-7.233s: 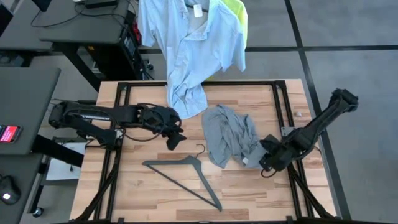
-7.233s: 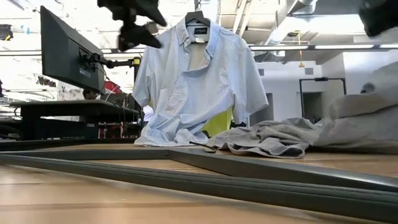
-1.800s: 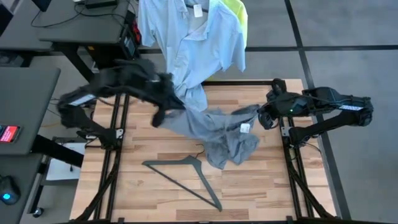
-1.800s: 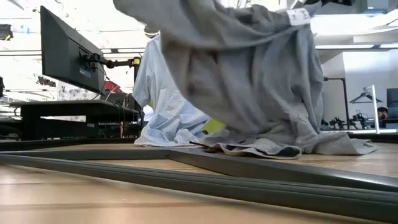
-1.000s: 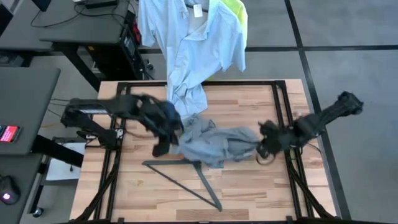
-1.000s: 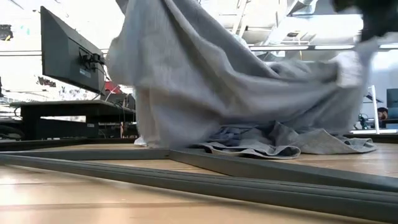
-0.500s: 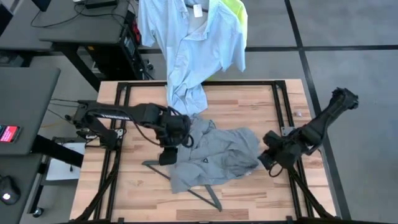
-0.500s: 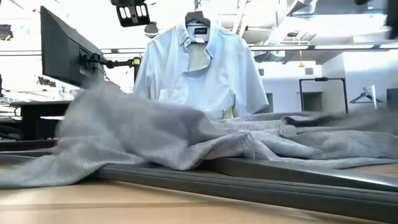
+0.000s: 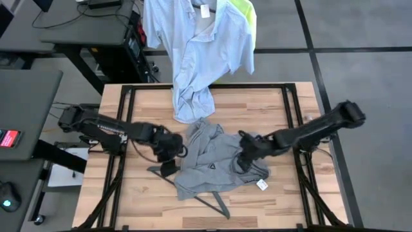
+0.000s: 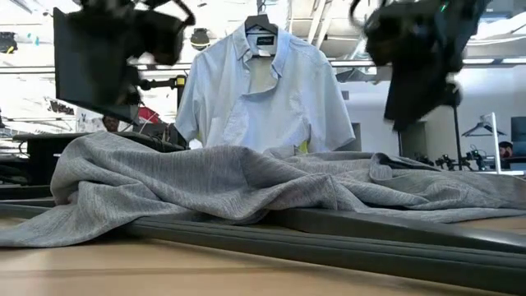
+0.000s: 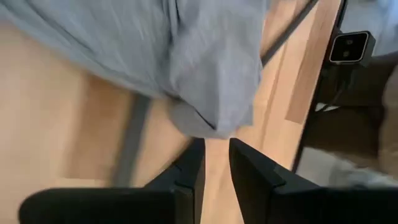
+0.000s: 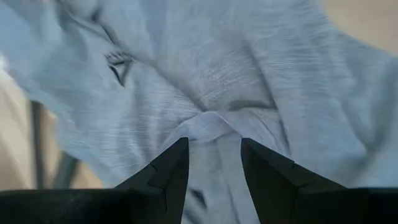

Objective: Hang clothes
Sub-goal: Hang the gray shirt on the rack

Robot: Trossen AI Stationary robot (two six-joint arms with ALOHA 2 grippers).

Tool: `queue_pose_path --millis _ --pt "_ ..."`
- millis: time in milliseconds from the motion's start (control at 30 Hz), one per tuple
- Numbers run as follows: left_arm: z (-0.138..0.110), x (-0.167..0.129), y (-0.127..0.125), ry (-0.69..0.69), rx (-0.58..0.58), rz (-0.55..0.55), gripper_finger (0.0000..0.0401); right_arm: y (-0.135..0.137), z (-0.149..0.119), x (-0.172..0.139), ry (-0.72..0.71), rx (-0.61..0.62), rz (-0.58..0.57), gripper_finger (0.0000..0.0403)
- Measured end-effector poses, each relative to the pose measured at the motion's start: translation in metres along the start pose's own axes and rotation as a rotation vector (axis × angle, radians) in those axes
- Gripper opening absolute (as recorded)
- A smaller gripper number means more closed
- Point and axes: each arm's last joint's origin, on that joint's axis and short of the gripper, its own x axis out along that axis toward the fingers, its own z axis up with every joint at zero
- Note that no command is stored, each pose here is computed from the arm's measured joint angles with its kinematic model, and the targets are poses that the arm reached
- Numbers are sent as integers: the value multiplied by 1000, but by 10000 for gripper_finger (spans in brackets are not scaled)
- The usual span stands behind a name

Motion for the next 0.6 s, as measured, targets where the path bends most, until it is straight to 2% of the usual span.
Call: queue_pose_path --millis 100,233,367,467,600 --pt "-15 22 4 -11 -12 -2 50 3 1 30 41 -47 12 134" --pt "-35 53 19 11 -91 113 50 -5 -2 61 137 -77 -22 134" --pt "-46 69 20 -12 -210 160 49 -17 1 70 235 -160 -53 134" --pt "-50 79 9 -82 -254 139 49 -33 9 67 285 -253 -77 134" --pt "-58 102 -6 -112 -306 75 49 -62 37 65 255 -328 -92 134"
